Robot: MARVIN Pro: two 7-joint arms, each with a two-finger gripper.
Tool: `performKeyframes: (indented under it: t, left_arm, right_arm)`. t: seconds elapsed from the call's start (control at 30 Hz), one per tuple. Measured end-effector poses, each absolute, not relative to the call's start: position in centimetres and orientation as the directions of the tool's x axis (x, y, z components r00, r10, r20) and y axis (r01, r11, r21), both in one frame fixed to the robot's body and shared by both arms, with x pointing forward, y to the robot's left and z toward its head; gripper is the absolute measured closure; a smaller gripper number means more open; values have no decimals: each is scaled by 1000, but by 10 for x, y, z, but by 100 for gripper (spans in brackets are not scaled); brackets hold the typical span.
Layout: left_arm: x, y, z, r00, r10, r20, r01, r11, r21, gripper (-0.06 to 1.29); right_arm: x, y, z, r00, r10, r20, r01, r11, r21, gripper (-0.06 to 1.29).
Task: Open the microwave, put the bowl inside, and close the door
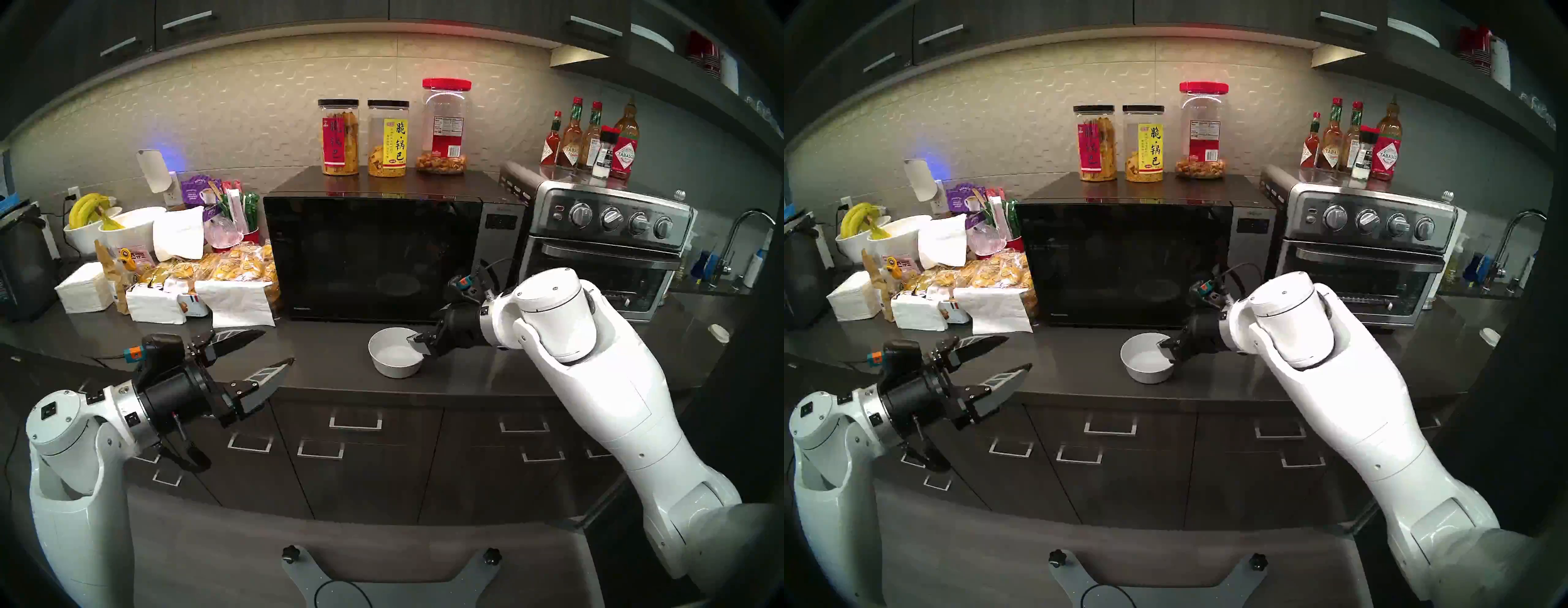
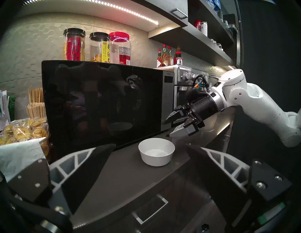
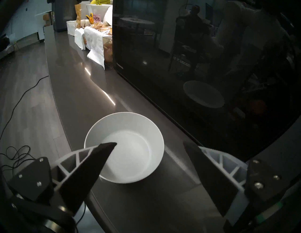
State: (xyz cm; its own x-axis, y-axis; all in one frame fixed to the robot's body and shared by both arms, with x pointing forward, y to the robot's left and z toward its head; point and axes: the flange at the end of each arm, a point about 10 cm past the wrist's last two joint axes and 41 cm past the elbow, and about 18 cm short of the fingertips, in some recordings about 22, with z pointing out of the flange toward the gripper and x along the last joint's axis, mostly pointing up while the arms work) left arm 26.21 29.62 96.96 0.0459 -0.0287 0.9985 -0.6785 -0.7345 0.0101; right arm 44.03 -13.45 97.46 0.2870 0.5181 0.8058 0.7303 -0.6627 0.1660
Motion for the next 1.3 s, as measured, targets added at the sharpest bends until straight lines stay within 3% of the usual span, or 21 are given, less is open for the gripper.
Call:
performKeyframes:
  t: [1.3]
  left_arm:
    - [262, 296, 970, 45, -29, 999, -679, -734, 10, 0]
  right_arm:
    - [446, -130, 975, 324, 483, 814, 712, -691, 127, 2]
